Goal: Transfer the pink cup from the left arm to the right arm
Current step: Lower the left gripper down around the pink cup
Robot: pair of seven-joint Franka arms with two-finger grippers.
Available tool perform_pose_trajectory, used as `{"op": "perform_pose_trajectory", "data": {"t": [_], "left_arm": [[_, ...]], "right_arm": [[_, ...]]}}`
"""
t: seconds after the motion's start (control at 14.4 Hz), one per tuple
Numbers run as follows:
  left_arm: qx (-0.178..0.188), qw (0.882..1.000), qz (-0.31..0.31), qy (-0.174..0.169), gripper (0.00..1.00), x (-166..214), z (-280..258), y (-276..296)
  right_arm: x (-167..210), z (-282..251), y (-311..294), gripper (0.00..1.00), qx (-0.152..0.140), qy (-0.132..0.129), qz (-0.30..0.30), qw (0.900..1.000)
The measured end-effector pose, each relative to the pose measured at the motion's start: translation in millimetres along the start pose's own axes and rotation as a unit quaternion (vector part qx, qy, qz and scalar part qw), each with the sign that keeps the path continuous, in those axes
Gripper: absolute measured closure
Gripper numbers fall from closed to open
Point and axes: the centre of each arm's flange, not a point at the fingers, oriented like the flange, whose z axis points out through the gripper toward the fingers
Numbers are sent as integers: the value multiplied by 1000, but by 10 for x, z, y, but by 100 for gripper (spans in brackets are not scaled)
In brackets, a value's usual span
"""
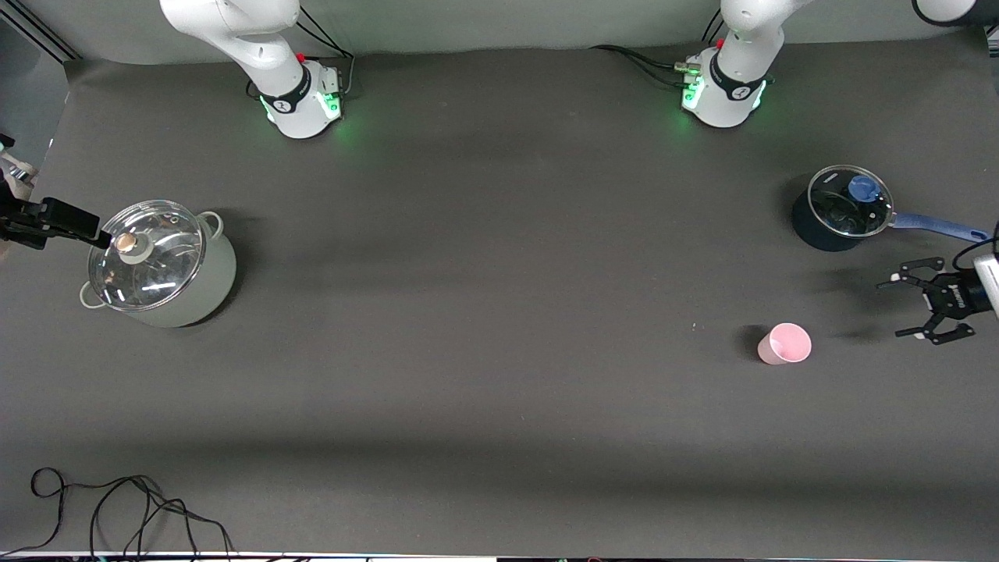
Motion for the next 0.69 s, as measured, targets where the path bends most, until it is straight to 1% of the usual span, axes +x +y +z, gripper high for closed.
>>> {"op": "perform_pose_trajectory", "data": {"t": [0.14, 0.28, 0.48, 0.55, 0.69], "left_arm": [[0, 1000, 21, 20, 0, -195, 144, -7], [7, 998, 42, 46, 0, -280, 305, -36], [37, 991, 73, 110, 0, -493, 686, -35], [45, 988, 79, 121, 0, -580, 829, -24], [54, 987, 82, 129, 0, -655, 1079, -20]], "right_arm": [[-2, 15, 3, 0, 0, -4, 0, 1000], [4, 33, 11, 0, 0, -7, 1, 1000], [14, 50, 10, 0, 0, -8, 1, 1000], [15, 52, 8, 0, 0, -8, 1, 1000], [15, 53, 7, 0, 0, -9, 1, 1000]]}}
